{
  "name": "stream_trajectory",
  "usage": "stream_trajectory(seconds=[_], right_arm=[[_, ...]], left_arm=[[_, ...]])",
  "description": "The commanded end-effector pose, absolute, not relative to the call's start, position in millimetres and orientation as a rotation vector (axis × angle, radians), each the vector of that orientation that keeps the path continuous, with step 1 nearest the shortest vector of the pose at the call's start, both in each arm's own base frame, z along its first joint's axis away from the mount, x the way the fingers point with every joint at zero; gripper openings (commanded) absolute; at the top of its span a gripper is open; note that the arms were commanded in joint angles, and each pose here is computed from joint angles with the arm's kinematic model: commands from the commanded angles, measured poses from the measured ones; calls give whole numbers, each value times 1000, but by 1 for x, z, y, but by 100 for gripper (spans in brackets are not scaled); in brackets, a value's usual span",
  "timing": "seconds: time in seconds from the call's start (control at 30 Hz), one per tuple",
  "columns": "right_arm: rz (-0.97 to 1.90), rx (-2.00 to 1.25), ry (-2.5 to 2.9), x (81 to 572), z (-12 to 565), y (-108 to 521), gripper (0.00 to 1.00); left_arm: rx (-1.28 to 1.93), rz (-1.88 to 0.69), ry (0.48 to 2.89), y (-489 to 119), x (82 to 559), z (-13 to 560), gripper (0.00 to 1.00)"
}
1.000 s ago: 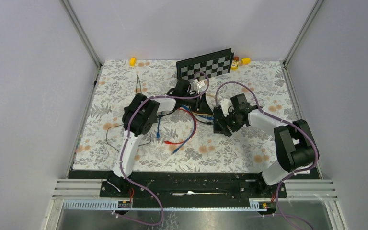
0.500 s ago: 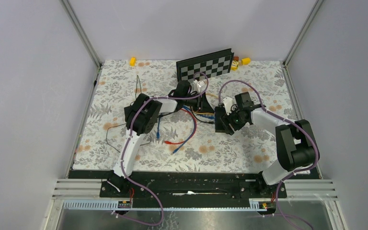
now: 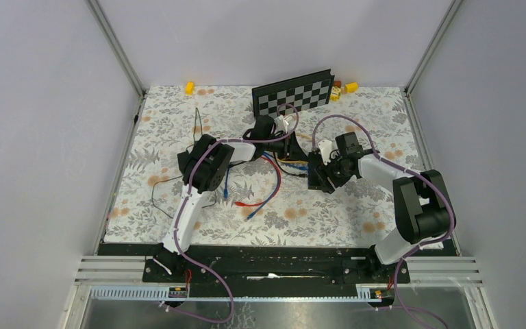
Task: Pull the plug from the switch port
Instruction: Pull the connector from the switch port.
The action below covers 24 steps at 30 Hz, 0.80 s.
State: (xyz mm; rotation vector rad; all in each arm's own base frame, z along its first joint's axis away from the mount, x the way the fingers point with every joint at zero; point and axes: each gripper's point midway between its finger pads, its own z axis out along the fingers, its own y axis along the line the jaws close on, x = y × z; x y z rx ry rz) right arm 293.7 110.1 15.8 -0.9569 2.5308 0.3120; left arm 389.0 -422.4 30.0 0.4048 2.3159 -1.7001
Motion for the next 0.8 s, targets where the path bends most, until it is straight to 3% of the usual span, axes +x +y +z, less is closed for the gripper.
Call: stream_trajectory(seconds=[0.0,0.6,0.77], right_arm=[[336,-954,2492,306,23,115,71],[339,-958,2493,305,22,115,71],[332,-948,2489,307,26,115,76]], left_arm=[[256,-1569,2597,-414,361,-54,40],[222,-1590,2602,-417,361,-54,24],[220,-1594,2603,-417,361,-53,18]])
